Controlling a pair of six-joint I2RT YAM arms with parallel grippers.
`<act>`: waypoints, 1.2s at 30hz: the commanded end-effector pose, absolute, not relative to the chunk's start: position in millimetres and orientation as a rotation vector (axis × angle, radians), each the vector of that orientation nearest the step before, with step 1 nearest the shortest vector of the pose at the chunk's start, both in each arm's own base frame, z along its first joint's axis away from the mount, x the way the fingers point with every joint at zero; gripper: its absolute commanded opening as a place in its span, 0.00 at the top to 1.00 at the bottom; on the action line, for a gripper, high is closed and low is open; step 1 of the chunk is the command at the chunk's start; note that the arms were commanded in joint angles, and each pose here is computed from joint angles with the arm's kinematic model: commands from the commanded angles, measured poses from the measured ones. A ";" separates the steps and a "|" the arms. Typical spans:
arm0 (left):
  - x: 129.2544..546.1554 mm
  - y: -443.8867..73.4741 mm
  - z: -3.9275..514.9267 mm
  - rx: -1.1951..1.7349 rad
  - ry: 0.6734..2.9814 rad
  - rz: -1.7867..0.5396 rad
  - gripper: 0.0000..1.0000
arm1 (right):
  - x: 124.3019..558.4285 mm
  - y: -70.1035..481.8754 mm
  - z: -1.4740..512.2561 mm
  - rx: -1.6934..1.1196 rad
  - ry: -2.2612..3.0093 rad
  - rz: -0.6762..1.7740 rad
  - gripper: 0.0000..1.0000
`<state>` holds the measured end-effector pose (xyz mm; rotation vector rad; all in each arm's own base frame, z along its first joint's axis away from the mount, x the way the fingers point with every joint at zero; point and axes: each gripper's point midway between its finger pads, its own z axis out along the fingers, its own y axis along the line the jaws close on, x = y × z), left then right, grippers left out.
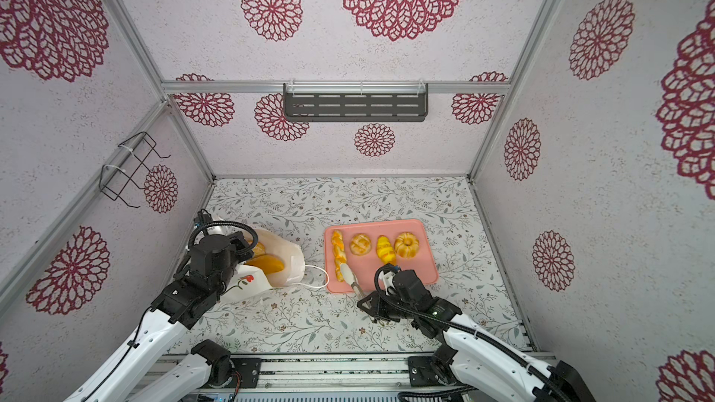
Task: Take the fake bread out of the paper bag
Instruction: 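Carry the long yellow bread with the tongs onto the pink tray, then open the tongs with the right gripper to release the bread, then move the open tongs with the right gripper from the tray toward the bag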
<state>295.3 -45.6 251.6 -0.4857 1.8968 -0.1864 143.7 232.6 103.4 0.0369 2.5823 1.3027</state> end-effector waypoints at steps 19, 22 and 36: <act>298.5 -48.7 246.9 -0.511 1.905 -0.223 1.00 | 148.2 210.3 110.1 0.033 2.613 1.111 0.57; 299.0 -49.7 246.3 -0.509 1.908 -0.226 1.00 | 149.3 208.3 112.4 0.008 2.628 1.069 0.56; 299.7 -51.0 243.9 -0.492 1.920 -0.219 1.00 | 152.8 201.4 145.6 -0.163 2.629 0.940 0.55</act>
